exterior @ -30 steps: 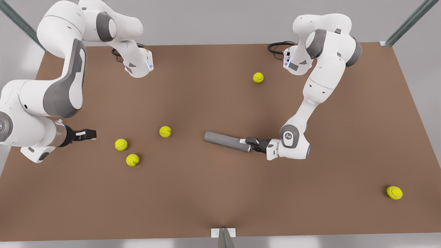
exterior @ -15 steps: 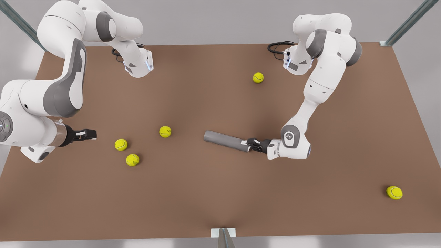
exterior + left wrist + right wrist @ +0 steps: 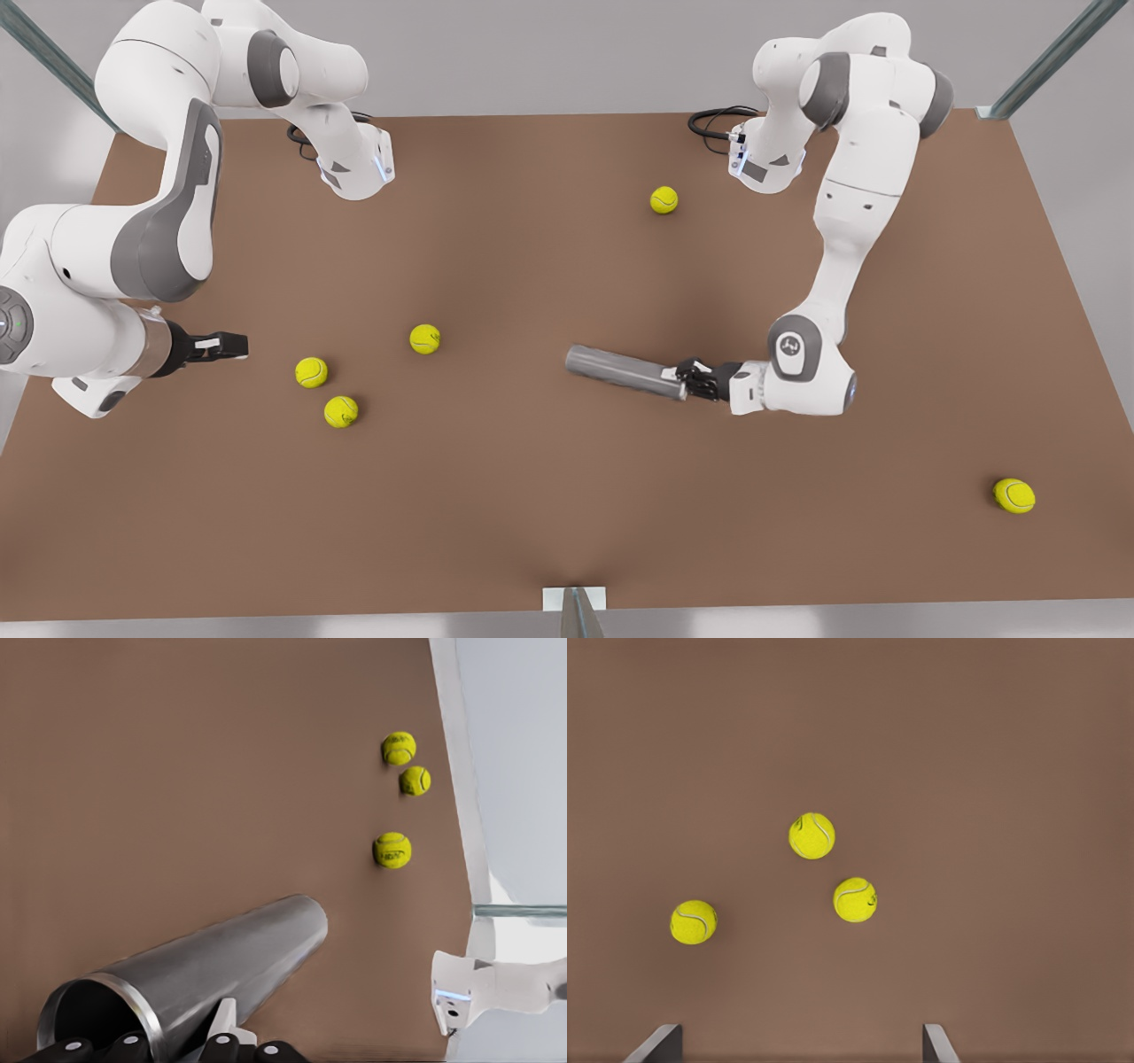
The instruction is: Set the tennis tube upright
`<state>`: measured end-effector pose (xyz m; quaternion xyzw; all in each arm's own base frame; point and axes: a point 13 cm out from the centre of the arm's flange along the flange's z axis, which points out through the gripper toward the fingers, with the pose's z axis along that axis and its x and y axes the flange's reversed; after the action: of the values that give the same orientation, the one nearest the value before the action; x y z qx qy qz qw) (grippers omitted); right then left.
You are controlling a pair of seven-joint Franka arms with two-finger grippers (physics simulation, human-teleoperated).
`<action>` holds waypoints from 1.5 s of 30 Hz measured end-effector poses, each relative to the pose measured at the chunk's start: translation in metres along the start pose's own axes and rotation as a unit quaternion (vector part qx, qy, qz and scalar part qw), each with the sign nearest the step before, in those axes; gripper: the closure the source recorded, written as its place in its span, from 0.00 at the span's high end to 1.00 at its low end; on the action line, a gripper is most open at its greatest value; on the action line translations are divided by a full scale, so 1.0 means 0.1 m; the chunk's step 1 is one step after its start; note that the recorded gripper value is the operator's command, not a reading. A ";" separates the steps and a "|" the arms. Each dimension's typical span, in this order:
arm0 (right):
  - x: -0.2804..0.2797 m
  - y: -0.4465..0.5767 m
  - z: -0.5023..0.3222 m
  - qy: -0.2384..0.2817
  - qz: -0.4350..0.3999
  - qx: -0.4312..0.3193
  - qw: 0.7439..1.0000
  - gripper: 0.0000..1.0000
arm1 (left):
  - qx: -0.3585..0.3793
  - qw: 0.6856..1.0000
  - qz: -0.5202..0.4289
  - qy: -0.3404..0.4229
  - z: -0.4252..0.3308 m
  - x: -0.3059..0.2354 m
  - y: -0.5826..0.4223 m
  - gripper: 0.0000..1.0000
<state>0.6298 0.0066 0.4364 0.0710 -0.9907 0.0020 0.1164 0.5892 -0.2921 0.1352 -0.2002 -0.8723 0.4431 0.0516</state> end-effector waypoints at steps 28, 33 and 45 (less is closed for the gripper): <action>0.00 -0.03 -0.02 -0.002 0.005 0.002 1.000 1.00 | -0.282 0.954 0.066 0.080 -2.76 0.38 0.03 0.21; 0.00 -0.03 -0.02 -0.002 0.005 0.002 1.000 1.00 | -0.327 0.939 0.067 0.077 -2.92 0.33 0.24 0.21; 0.01 -0.03 -0.05 -0.005 0.006 0.003 1.000 1.00 | -0.401 0.911 0.048 0.085 -3.06 0.29 0.66 1.00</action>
<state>0.6308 0.0032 0.4409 0.0654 -0.9916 0.0048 0.1112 0.6643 -0.0154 0.2643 -0.2825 -0.9583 0.0391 0.0196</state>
